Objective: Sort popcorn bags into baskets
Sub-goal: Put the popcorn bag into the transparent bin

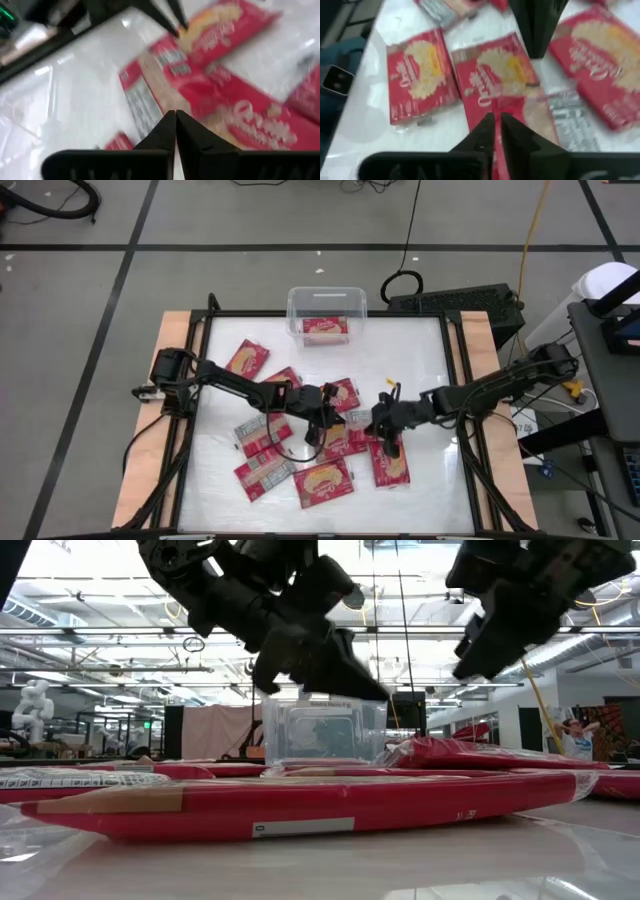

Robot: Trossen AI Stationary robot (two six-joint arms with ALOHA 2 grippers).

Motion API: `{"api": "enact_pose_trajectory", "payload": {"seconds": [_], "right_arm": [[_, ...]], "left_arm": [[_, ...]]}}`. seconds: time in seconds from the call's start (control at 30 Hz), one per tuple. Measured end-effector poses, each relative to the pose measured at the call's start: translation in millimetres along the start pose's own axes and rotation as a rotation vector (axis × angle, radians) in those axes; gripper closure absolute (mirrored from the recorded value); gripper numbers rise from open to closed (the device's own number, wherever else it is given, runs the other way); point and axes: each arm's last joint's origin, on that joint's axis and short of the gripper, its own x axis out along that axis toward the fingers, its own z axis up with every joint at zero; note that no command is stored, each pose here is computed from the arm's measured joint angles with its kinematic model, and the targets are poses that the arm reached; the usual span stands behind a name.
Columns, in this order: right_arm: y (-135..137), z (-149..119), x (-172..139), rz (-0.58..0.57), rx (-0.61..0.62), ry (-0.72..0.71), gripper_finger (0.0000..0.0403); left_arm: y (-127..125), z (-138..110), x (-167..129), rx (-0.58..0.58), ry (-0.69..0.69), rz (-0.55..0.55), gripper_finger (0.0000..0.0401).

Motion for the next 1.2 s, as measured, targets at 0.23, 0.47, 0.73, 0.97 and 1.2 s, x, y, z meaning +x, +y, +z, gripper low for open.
{"api": "enact_pose_trajectory", "payload": {"seconds": [0.23,0.47,0.73,0.97,1.2], "right_arm": [[4.4,-17.7,24.3,-0.121,-0.033,0.07,0.0277],[-7.2,-22.6,47.3,-0.168,-0.02,0.096,0.021],[-10.8,-28.2,59.5,-0.149,-0.045,0.14,0.0314],[-7.6,-21.6,55.9,-0.07,-0.08,0.102,0.0392],[-5.3,-14.6,45.5,-0.028,-0.097,0.07,0.0402]], "left_arm": [[-9.5,1.0,0.5,0.029,0.021,-0.034,0.0323],[-8.9,0.5,0.5,0.008,0.049,0.017,0.0289],[-9.0,0.2,0.5,0.007,0.051,0.016,0.0288],[-8.9,-0.5,0.5,0.006,0.057,0.014,0.0288],[-21.2,-9.8,12.5,0.144,0.069,-0.051,0.0287]]}}
